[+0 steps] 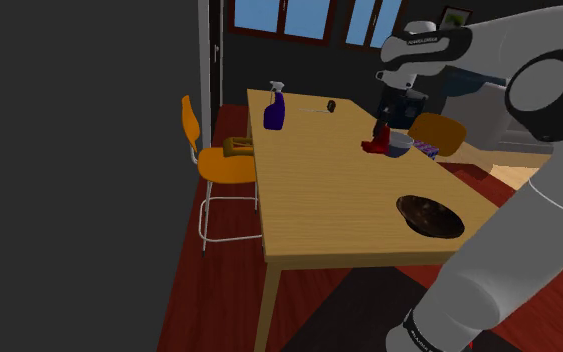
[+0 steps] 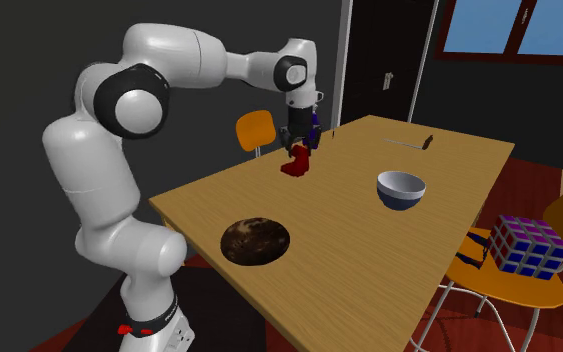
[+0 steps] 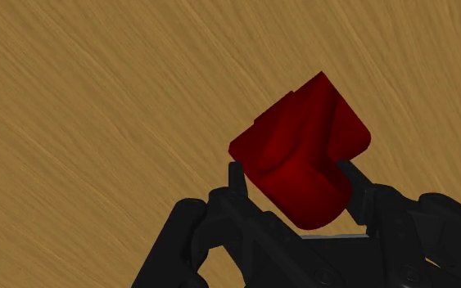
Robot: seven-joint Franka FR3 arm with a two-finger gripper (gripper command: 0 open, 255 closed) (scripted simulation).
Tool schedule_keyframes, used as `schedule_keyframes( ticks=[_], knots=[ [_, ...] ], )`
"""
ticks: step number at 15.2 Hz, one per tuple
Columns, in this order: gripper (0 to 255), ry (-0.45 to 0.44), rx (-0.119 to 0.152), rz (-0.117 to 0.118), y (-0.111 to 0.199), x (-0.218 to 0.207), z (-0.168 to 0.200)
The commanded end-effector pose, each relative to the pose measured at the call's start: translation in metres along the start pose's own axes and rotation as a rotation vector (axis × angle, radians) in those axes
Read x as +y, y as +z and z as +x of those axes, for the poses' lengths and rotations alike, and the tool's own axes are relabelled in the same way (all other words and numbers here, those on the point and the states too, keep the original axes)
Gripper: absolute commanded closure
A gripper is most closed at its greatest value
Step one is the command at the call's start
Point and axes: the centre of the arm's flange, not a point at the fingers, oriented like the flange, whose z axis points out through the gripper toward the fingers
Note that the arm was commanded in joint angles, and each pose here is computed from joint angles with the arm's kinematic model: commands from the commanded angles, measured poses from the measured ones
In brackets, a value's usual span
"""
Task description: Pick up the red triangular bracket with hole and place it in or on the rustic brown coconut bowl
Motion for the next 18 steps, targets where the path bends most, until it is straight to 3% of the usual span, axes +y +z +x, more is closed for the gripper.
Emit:
schedule_keyframes(
  ticks=[1,18],
  knots=[
    [255,-0.001,0.000,-0.001,-0.001,-0.015,-0.020],
    [255,-0.001,0.000,-0.001,-0.021,-0.136,-0.208]
  ],
)
